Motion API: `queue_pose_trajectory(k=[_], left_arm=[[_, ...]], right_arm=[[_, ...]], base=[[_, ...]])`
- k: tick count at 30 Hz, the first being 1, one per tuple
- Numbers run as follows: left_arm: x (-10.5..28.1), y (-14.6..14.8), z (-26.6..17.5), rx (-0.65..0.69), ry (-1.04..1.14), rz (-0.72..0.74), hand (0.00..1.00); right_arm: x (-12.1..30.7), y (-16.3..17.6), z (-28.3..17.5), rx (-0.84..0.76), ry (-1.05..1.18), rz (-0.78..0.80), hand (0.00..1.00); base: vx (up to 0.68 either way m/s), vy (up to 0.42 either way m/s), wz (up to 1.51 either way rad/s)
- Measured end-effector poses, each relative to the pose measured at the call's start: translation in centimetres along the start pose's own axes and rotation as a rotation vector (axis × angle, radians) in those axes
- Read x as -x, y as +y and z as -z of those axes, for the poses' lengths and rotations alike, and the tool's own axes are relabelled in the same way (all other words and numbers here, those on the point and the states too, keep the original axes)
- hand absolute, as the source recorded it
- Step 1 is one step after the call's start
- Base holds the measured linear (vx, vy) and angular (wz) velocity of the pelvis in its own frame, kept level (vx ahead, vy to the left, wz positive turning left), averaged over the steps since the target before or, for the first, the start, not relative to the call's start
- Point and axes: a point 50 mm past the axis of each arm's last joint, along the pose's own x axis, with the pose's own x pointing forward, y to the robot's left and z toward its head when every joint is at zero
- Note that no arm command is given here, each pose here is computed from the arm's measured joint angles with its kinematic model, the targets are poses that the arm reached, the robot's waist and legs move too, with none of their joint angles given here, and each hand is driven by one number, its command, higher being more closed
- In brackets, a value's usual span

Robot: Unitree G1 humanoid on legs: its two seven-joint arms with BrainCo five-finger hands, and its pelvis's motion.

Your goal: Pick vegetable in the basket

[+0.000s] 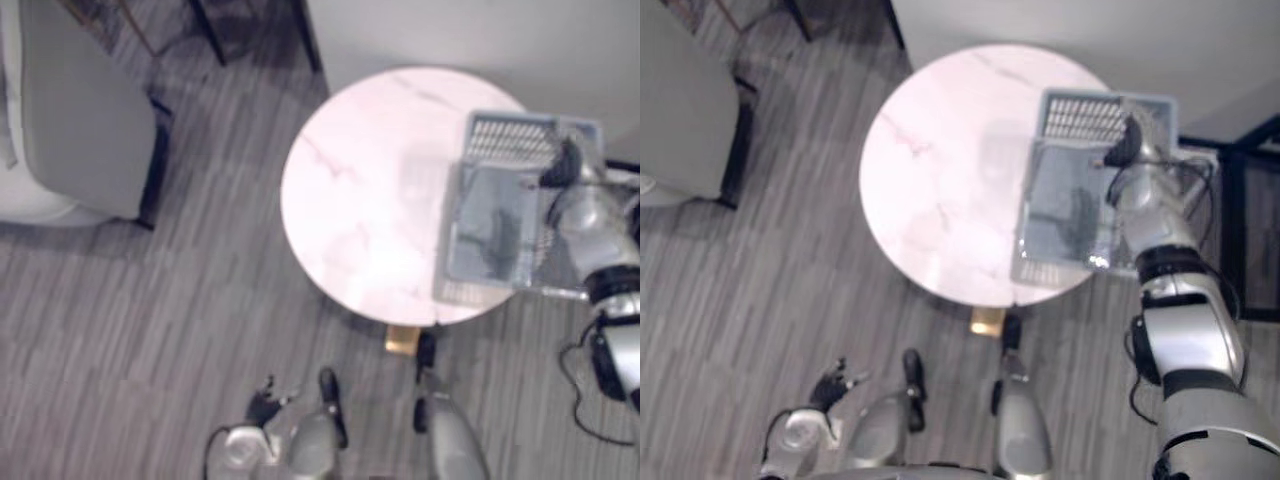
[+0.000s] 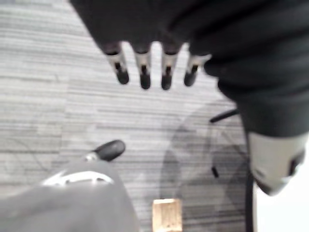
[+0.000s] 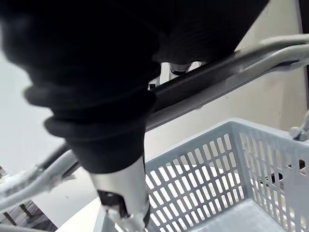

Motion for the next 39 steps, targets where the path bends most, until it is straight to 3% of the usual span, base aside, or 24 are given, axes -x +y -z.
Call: queue_pose_trajectory(k=[7,13,15,18,21,25,28,34,39], left_arm=[[-0.3,-0.4,-0.8,0.001,-0.024,0.002,0.0],[-0.2,-1.1,-1.2,0.097,-0.038,-0.022,0.0],[-0.2,-1.1,-1.2,0.097,-0.038,-0.022,0.0],[-0.3,-1.0,-1.4,0.036,-0.04,0.006,0.0],[-1.0,-1.1,-2.9,-0.02,-0.082,0.041,0.0],[-0.5,1.9,-1.7,-0.047,-0.044,-0.017,0.0],[-0.5,3.3,-1.3,-0.058,-0.018,-0.049,0.0],[0.1,1.8,0.9,-0.03,0.066,-0.008,0.0],[2.0,-0.8,4.1,0.032,0.161,0.033,0.0]], right_arm=[[-0.9,-1.7,-1.7,-0.021,-0.045,0.057,1.0],[1.4,3.0,-2.4,-0.075,-0.112,-0.039,1.0],[3.4,4.8,-1.5,-0.12,-0.114,-0.079,1.0],[9.8,8.8,2.1,-0.317,0.003,-0.147,1.0],[13.5,9.8,5.2,-0.408,0.146,-0.129,1.0],[20.3,14.5,7.0,-0.493,0.347,-0.252,1.0],[21.4,15.8,6.6,-0.57,0.396,-0.267,1.0],[24.9,17.3,8.0,-0.611,0.514,-0.326,1.0],[30.4,19.4,11.1,-0.576,0.728,-0.463,1.0]], base=[[-0.01,0.01,-0.15],[-0.03,0.034,-0.95],[-0.03,0.139,-0.74],[-0.01,0.11,-1.02],[0.01,0.083,-0.9],[0.0,0.067,-1.88],[-0.18,0.083,-2.94],[0.14,-0.09,-2.05],[0.31,-0.105,-1.78]])
